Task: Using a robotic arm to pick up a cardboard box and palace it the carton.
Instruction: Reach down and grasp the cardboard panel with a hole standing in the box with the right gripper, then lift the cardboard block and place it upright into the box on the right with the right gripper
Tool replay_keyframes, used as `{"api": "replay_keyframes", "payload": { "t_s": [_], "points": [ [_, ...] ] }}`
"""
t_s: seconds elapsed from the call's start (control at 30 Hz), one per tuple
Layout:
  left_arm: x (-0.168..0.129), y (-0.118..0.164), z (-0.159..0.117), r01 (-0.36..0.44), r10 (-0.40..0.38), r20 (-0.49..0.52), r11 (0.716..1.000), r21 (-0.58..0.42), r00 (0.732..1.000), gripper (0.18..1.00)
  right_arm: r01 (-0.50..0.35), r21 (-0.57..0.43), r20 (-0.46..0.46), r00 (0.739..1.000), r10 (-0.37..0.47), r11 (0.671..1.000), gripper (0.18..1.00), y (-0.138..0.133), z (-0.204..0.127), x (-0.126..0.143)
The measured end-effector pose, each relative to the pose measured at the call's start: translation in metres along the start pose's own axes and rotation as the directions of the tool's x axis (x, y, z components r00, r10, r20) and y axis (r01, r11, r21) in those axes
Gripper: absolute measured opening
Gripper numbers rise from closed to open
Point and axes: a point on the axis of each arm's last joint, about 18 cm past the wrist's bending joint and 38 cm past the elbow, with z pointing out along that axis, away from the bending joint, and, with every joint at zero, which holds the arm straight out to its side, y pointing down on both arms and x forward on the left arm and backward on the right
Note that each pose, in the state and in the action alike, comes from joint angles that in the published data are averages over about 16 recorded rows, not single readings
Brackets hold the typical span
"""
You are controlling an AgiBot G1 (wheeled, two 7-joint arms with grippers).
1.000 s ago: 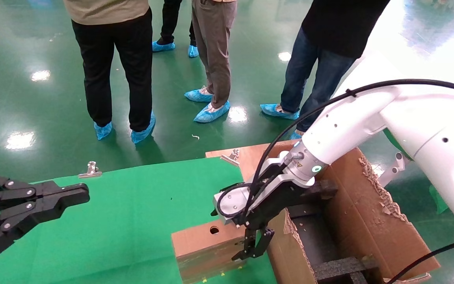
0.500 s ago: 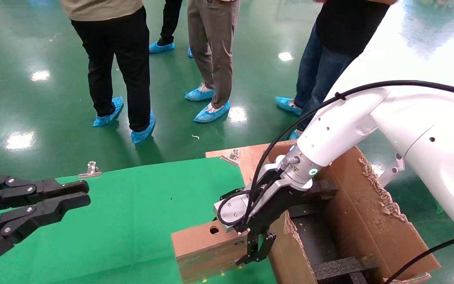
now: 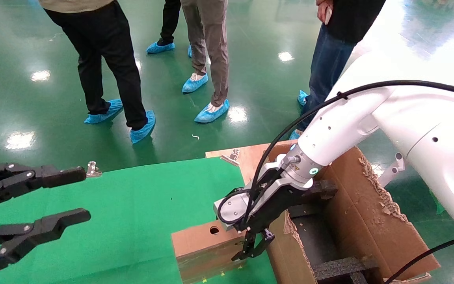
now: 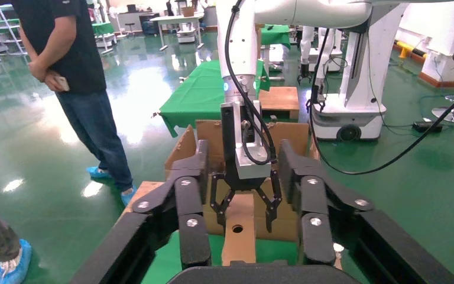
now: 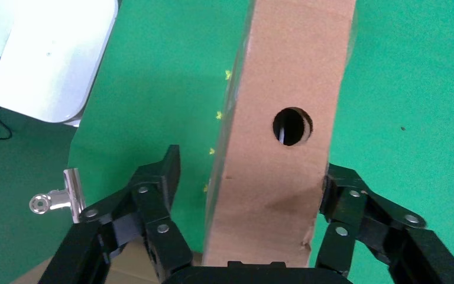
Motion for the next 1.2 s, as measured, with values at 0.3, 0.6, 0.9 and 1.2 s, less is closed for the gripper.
{"api": "replay_keyframes", "payload": {
  "t_s": [0.3,0.6,0.9,1.2],
  "points": [
    [0.0,0.0,0.0,0.0,0.0,0.0,1.0,0.0,1.0,0.606,0.0,0.0,-0.002,1.0,0.0,1.0,0.666,0.0,0.0,0.0],
    [0.0,0.0,0.0,0.0,0.0,0.0,1.0,0.0,1.0,0.81,-0.01,0.007,-0.012,1.0,0.01,1.0,0.467,0.001,-0.002,0.001],
    [0.0,0.0,0.0,0.0,0.0,0.0,1.0,0.0,1.0,0.943,-0.037,0.032,-0.101,0.994,0.04,0.999,0.382,-0.001,-0.039,0.014],
    [0.0,0.0,0.0,0.0,0.0,0.0,1.0,0.0,1.0,0.993,-0.029,0.043,-0.256,0.966,0.039,0.999,0.37,-0.013,-0.121,0.033]
  ]
}}
